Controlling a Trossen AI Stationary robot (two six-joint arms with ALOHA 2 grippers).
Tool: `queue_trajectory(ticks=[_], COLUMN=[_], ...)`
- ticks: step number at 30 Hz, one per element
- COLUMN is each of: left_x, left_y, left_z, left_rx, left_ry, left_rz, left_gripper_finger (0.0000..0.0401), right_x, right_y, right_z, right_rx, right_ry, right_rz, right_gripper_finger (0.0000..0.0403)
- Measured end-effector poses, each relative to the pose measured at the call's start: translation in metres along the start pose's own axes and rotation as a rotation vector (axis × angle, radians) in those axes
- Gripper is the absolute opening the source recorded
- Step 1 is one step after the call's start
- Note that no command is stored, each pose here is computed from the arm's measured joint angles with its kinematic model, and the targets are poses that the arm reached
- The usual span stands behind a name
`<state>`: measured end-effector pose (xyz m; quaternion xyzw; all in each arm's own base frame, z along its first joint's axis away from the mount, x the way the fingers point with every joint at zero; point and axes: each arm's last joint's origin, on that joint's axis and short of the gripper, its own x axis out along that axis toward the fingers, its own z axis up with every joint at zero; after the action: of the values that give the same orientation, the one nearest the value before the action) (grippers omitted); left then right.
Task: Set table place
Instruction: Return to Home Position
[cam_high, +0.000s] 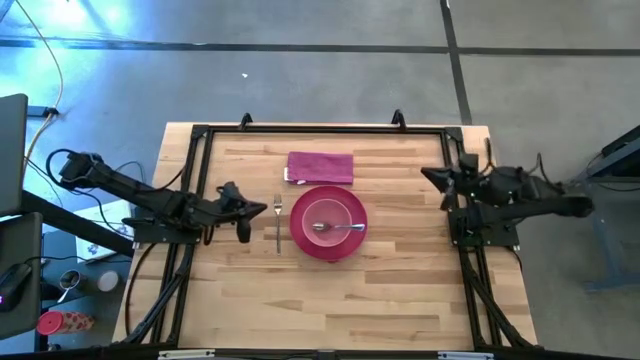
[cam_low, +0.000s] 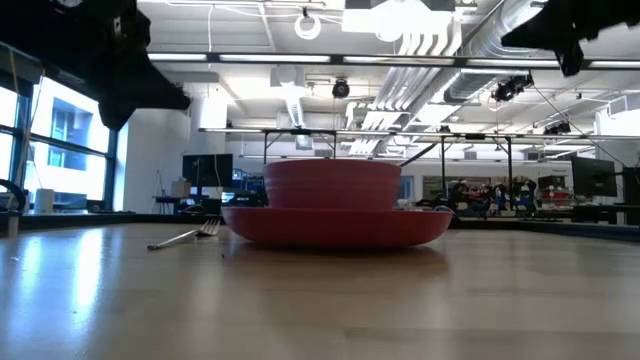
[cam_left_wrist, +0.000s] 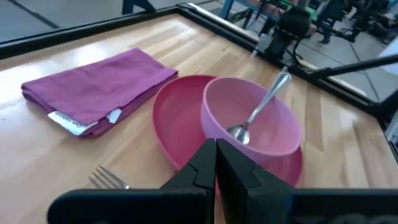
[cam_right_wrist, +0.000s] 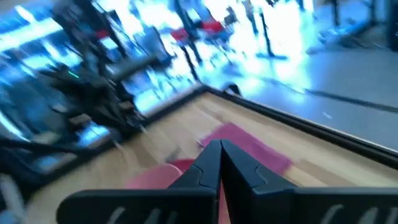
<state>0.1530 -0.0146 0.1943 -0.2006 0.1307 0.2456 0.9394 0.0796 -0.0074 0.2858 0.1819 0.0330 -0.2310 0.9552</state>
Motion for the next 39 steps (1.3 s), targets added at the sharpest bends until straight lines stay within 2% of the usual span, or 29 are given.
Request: queue_trajectory(ticks=[5, 8, 14, 18, 20, 24, 26, 30, 34, 39], left_x=[-0.005, -0.008, -0.012, -0.015, -0.016, -0.016, -0.016, -0.016, -0.016, -0.016], left_y=[0.011, 0.021, 0.041, 0.040, 0.043, 0.043, 0.043, 0.043, 0.042, 0.042], left_z=[-0.013, -0.022, -0.048, -0.042, -0.045, -0.045, -0.045, -0.045, -0.045, -0.045], left_rx=[0.014, -0.006, -0.091, -0.053, -0.030, -0.040, -0.040, 0.002, 0.019, 0.017], left_ry=[0.002, -0.013, -0.074, -0.130, -0.119, -0.117, -0.116, -0.117, -0.116, -0.117], left_rz=[-0.033, -0.050, -0.100, -0.127, -0.098, -0.110, -0.111, -0.108, -0.106, -0.106], left_gripper_finger=[0.0000, 0.0000, 0.0000, 0.0000, 0.0000, 0.0000, 0.0000, 0.0000, 0.0001, 0.0001], right_x=[-0.010, -0.004, 0.002, 0.008, 0.012, 0.023, 0.025, 0.024, 0.025, 0.025], right_y=[-0.022, -0.024, -0.024, -0.024, -0.026, -0.029, -0.029, -0.029, -0.032, -0.032], right_z=[-0.038, -0.052, -0.063, -0.075, -0.085, -0.107, -0.107, -0.103, -0.106, -0.106], right_rx=[0.046, 0.004, -0.026, -0.031, -0.020, 0.001, -0.004, -0.090, -0.111, -0.127], right_ry=[-0.096, -0.041, -0.005, 0.020, 0.036, 0.060, 0.036, -0.030, -0.017, -0.012], right_rz=[0.126, 0.134, 0.190, 0.196, 0.196, 0.187, 0.193, 0.154, 0.079, 0.072], right_gripper_finger=[0.0000, 0.0000, 0.0000, 0.0000, 0.0000, 0.0000, 0.0000, 0.0000, 0.0000, 0.0000])
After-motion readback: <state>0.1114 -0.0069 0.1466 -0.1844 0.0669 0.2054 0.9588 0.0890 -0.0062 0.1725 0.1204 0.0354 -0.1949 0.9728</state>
